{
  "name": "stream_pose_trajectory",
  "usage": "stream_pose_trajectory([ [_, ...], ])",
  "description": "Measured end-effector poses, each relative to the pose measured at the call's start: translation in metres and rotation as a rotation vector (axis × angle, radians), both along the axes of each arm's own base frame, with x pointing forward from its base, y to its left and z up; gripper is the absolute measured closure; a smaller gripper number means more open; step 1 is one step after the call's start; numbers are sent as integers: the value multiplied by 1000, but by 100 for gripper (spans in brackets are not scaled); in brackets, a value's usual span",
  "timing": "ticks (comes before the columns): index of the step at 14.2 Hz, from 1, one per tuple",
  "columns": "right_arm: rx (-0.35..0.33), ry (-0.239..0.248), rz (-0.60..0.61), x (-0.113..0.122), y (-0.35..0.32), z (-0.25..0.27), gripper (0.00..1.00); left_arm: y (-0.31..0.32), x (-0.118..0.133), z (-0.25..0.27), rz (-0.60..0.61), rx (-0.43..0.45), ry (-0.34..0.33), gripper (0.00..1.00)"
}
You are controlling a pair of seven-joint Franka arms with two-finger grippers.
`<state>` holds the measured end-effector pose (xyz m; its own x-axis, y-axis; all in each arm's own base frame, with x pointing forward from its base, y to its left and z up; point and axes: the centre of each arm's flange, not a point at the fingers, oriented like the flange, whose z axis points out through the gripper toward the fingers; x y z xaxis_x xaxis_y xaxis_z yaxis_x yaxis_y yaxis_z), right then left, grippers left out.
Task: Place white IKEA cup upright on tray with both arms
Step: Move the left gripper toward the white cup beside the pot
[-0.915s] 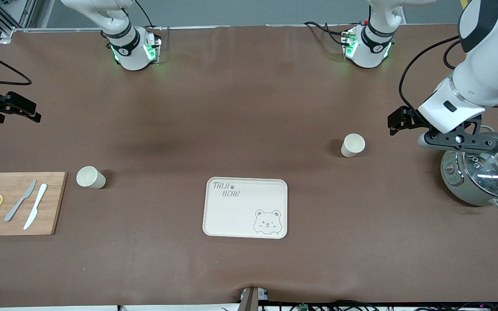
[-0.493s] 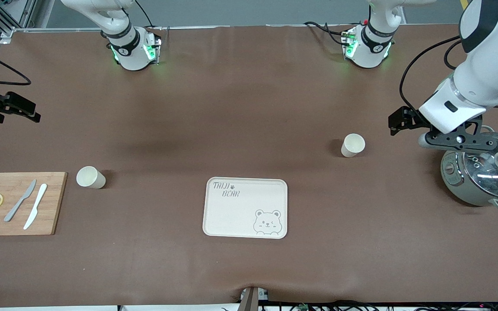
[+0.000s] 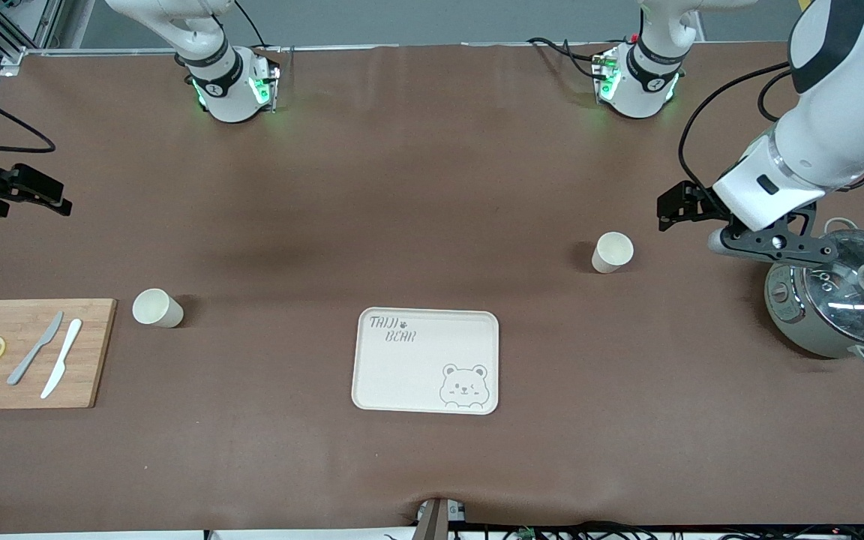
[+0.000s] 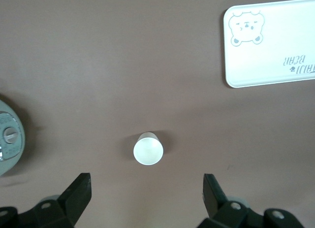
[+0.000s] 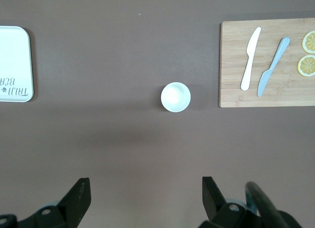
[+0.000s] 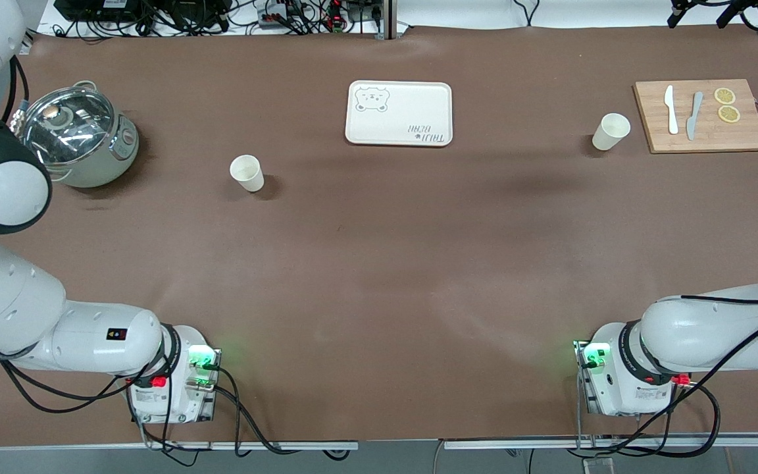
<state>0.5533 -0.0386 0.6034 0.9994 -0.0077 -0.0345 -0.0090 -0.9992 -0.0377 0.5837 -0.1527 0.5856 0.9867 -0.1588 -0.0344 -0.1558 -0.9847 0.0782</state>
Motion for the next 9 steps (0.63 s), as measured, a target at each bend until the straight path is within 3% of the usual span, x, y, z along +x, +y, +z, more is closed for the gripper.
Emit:
stream_pose_trajectory([
  [4, 0, 0, 0, 2, 0, -1, 0, -1, 0, -11, -6, 6, 6, 0],
  [9, 0, 4, 0, 4, 0, -3, 0, -3, -1, -69, -42, 15, -48, 0],
])
